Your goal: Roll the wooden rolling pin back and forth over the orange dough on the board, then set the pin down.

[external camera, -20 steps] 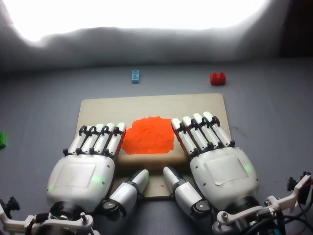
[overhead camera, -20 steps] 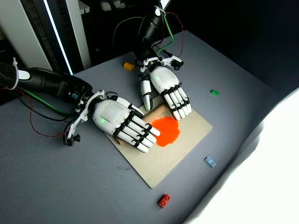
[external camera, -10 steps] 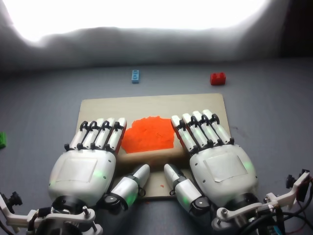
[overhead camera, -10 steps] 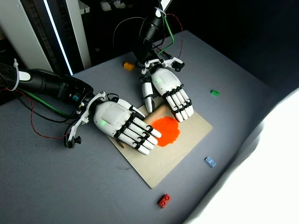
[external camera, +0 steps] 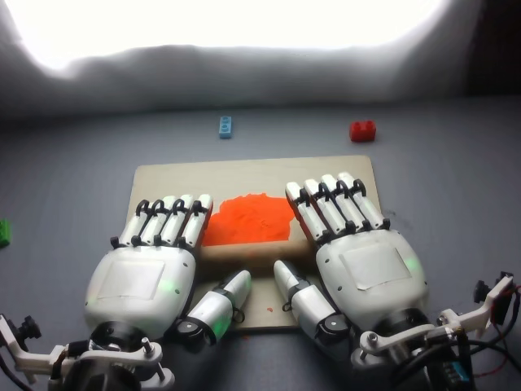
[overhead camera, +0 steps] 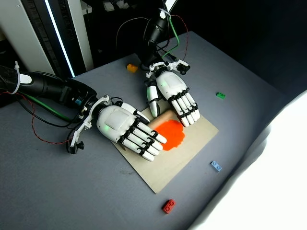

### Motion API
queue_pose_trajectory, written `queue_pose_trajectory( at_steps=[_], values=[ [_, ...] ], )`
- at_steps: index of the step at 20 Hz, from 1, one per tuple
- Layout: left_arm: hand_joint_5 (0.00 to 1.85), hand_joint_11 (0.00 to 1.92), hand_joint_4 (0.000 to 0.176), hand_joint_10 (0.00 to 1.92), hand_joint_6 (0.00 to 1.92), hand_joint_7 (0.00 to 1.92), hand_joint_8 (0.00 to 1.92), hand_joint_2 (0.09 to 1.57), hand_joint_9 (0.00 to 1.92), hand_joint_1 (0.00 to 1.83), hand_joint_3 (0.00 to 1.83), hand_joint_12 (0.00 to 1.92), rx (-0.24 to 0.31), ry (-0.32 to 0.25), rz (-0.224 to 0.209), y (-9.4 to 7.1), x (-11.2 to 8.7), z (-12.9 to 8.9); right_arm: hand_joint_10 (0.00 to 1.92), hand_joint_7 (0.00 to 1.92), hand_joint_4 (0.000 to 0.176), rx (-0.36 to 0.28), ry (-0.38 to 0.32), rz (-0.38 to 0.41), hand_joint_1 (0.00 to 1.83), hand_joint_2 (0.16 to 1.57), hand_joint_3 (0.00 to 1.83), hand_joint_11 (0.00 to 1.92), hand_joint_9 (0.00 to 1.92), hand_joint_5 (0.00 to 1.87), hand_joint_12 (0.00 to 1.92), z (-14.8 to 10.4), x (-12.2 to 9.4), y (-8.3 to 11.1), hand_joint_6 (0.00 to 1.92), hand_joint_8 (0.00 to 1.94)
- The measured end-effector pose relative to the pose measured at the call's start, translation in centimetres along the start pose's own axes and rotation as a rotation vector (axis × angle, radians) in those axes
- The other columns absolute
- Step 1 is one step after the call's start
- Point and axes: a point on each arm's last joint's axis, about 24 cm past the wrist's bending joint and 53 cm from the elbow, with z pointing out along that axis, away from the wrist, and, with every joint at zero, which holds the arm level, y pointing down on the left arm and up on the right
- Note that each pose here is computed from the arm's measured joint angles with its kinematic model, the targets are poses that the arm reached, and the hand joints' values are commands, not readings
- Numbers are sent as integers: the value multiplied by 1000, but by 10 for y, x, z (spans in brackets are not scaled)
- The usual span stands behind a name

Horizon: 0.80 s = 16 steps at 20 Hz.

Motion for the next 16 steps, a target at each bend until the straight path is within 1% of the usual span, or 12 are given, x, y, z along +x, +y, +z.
queue_pose_trajectory(
  at_steps=[1, 2, 6, 8, 13, 14, 16],
  values=[
    [1, 0, 0, 3, 0, 67, 0, 1370, 84, 0, 6, 398, -9, 1, -2, 2, 0, 0, 13, 88, 0, 0, 1, 2, 0, 1448, 43, 0, 30, 82, 0, 0, 0, 0, 30, 27],
    [0, 0, 0, 1, 0, 52, 1, 1374, 73, 0, 6, 368, -9, 2, -2, 2, 0, 0, 10, 80, 0, 0, 4, 4, 0, 1449, 42, 0, 24, 79, 0, 0, 1, 0, 28, 23],
    [0, 0, 0, 1, 0, 48, 1, 1375, 70, 0, 6, 359, -5, -4, -2, 0, -2, 5, 9, 79, 0, 3, 10, 9, 0, 1449, 41, 0, 22, 78, 0, 2, 2, -3, 27, 20],
    [0, 0, 0, 1, 0, 49, 1, 1375, 70, 0, 6, 358, -15, -1, -10, 1, 0, 7, 9, 79, 0, 7, 11, 14, 0, 1450, 40, 0, 22, 78, 0, 2, 2, -4, 27, 19],
    [16, 0, 0, 0, 4, 61, 3, 1364, 59, 0, 0, 381, -8, -1, -10, -1, 0, 11, 0, 43, 0, 3, 19, 25, 0, 1467, 45, 0, 0, 53, 0, 4, 4, -5, 16, 1],
    [46, 0, 0, 0, 10, 55, 0, 1397, 42, 0, 12, 358, -7, -1, -9, -1, 0, 12, 1, 66, 0, 6, 17, 24, 0, 1454, 38, 0, 3, 65, 0, 5, 3, -7, 20, 11],
    [54, 0, 0, 0, 11, 53, 0, 1406, 37, 0, 15, 352, -10, -1, -8, 0, 0, 13, 2, 72, 0, 15, 16, 34, 0, 1451, 36, 0, 4, 68, 0, 8, 2, -8, 22, 13]
  ],
)
